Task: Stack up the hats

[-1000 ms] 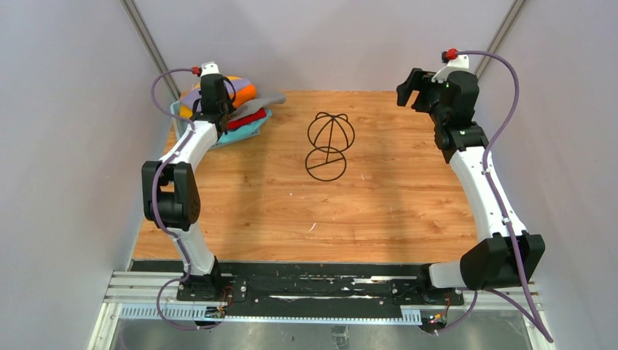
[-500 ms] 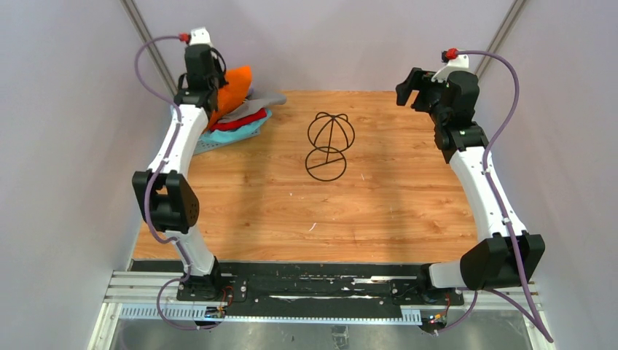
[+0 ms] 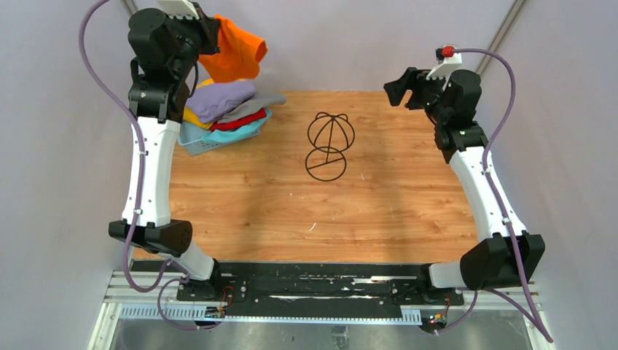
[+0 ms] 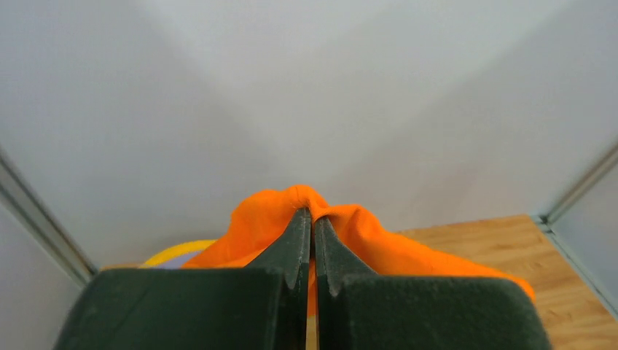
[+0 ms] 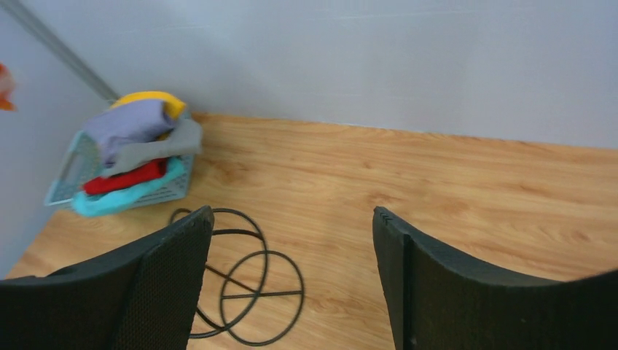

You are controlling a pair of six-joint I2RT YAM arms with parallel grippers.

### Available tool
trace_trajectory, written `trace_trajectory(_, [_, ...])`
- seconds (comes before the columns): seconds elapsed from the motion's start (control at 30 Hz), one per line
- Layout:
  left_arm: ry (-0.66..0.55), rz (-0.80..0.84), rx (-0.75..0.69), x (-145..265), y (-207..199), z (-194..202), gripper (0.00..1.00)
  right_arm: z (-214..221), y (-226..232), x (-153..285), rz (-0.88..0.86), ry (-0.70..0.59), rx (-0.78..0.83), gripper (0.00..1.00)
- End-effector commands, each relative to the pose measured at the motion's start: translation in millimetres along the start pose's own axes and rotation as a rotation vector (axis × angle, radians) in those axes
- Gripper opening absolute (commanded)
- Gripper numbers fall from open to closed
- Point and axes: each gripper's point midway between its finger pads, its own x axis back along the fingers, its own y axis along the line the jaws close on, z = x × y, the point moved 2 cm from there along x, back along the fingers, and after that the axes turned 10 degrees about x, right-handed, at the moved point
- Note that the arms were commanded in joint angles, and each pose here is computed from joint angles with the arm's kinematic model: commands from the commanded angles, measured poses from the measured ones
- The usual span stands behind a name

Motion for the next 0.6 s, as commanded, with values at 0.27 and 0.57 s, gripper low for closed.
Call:
trace_trajectory(0.27, [0.171,0.233,0.101,-2.6,-65.7,52.2,0.00,-45.8,133.8,29.8,-0.604,-0.189,0.090,0.74])
trace_trajectory(0.57, [0.208,0.408,0.124,8.8,-105.8,68.3,0.00,-37.1,176.4,17.0,-0.695,-0.166,0.130,0.72])
